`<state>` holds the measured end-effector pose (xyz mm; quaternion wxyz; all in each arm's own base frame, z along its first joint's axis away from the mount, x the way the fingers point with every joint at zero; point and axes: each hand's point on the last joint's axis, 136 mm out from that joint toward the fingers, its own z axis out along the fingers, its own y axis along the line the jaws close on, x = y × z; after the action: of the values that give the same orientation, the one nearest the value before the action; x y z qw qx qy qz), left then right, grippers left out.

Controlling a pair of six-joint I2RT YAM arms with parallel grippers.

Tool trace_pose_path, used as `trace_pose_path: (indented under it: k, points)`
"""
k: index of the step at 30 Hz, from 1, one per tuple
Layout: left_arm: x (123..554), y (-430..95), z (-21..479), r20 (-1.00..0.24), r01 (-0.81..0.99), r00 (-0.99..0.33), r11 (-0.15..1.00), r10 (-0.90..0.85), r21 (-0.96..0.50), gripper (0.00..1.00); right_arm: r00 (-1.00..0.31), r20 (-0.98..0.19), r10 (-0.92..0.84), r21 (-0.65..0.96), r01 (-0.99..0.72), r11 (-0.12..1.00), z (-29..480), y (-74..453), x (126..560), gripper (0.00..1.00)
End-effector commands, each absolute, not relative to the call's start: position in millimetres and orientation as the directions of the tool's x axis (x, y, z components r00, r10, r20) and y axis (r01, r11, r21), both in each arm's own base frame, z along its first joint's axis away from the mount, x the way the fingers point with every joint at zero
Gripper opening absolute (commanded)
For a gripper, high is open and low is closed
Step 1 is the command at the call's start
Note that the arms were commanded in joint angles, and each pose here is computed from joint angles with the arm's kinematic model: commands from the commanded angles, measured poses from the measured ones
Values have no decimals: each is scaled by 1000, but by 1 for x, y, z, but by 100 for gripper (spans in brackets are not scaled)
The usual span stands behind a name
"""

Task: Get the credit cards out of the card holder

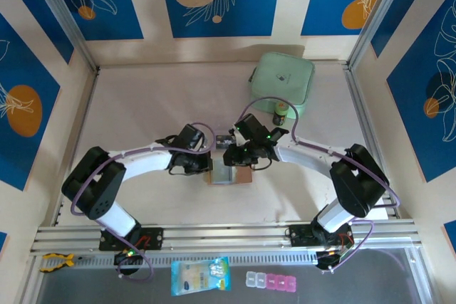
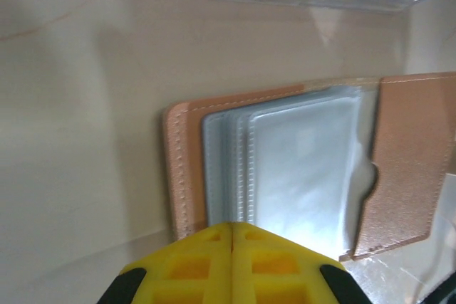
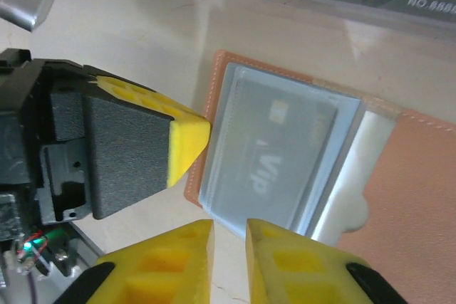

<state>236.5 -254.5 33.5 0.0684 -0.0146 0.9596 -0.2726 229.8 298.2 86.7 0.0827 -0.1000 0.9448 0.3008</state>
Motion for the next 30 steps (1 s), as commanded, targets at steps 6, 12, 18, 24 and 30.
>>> trace_pose_path:
  k: [6, 12, 18, 24, 30]
  points:
    - [226, -247, 24, -125, 11, -990, 864, -60, -503, 4, -982, -139, -131, 575, -188, 796, 74, 302, 215, 32]
    - [226, -245, 21, -126, 6, -990, 868, -65, -496, 4, -984, -122, -130, 596, -177, 784, 71, 306, 212, 42]
    - [226, -243, 20, -130, 11, -990, 877, -59, -480, 4, -986, -105, -127, 607, -165, 778, 66, 312, 212, 43]
    - [226, -241, 17, -130, 8, -990, 882, -60, -471, 4, -990, -74, -120, 597, -141, 790, 56, 313, 215, 42]
    - [226, -240, 16, -130, 11, -990, 885, -56, -465, 4, -991, -67, -113, 596, -130, 792, 51, 317, 218, 41]
